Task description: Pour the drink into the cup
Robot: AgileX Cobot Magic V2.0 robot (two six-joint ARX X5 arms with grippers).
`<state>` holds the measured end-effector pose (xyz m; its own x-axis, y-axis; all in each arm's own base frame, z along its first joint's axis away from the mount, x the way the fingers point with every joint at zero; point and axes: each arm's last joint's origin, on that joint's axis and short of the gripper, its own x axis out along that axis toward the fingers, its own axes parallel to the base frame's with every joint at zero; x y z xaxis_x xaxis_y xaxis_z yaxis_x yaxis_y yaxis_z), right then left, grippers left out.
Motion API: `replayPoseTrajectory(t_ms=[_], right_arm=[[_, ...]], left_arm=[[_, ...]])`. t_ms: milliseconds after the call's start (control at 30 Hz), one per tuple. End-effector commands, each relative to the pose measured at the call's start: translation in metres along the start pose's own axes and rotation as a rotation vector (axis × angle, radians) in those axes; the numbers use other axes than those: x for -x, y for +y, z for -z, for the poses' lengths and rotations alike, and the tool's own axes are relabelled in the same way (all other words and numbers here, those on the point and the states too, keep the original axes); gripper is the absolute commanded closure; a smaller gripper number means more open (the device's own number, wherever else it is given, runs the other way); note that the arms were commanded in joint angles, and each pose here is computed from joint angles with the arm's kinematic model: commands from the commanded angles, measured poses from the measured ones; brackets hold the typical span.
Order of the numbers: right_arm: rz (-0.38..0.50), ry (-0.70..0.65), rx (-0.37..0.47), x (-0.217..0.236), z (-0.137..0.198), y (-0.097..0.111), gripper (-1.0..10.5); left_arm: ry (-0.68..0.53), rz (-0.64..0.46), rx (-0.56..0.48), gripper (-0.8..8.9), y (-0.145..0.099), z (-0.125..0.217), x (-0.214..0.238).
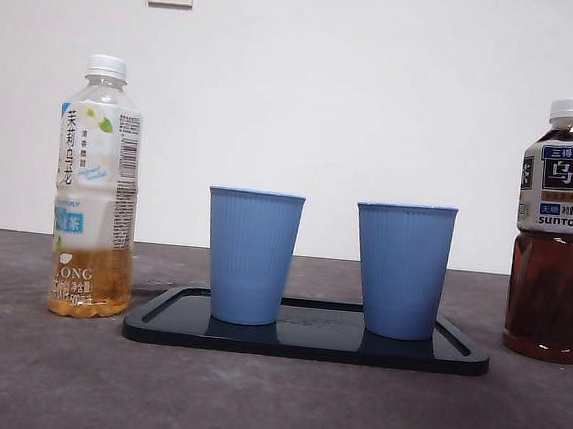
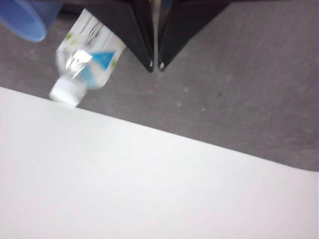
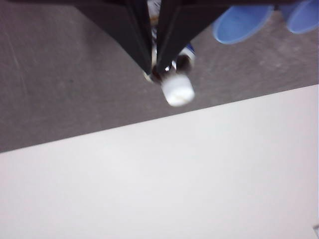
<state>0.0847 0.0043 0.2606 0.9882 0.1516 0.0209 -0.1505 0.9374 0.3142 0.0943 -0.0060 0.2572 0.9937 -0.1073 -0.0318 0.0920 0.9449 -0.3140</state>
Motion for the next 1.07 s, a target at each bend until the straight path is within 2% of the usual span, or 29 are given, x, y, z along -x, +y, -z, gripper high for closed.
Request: replayPoseTrajectory(t_ms=[33, 267, 367, 433, 533, 600, 733, 900, 1000, 1033, 1067], right_arm=[[-0.029, 0.008, -0.004, -0.001, -0.027, 0.01, 9.3], [-0.084, 0.161, 0.077, -0.007, -0.081, 0.03, 9.3], [-0.162, 0.253, 0.116, -0.011, -0.096, 0.037, 9.3], [-0.25, 0.316, 0.137, -0.015, -0.102, 0.041, 9.3], [-0.318, 0.375, 0.158, -0.021, -0.105, 0.043, 9.3], [-0.342, 0.384, 0.164, -0.022, -0.105, 0.044, 9.3], [-0.357, 0.389, 0.185, -0.022, -0.104, 0.046, 9.3], [-0.349, 0.389, 0.191, -0.022, -0.104, 0.046, 9.3], [-0.33, 0.389, 0.196, -0.022, -0.103, 0.046, 8.9], [-0.326, 0.389, 0.198, -0.022, -0.103, 0.046, 8.5], [-0.326, 0.389, 0.199, -0.022, -0.103, 0.046, 7.6]], left_arm=[[-0.006, 0.032, 0.007, 8.03, -0.013, -0.036, 0.0], [0.115, 0.103, -0.077, 8.03, -0.037, -0.102, -0.012], [0.174, 0.195, -0.093, 8.04, -0.046, -0.121, -0.02], [0.221, 0.286, -0.1, 8.03, -0.052, -0.128, -0.025], [0.298, 0.395, -0.135, 8.04, -0.058, -0.128, -0.034], [0.348, 0.431, -0.148, 8.03, -0.06, -0.122, -0.038], [0.437, 0.45, -0.149, 8.03, -0.062, -0.113, -0.042], [0.459, 0.47, -0.15, 7.59, -0.065, -0.11, -0.044], [0.461, 0.475, -0.15, 6.65, -0.066, -0.11, -0.044], [0.462, 0.477, -0.151, 6.23, -0.066, -0.11, -0.044], [0.462, 0.479, -0.151, 5.69, -0.066, -0.11, -0.044]])
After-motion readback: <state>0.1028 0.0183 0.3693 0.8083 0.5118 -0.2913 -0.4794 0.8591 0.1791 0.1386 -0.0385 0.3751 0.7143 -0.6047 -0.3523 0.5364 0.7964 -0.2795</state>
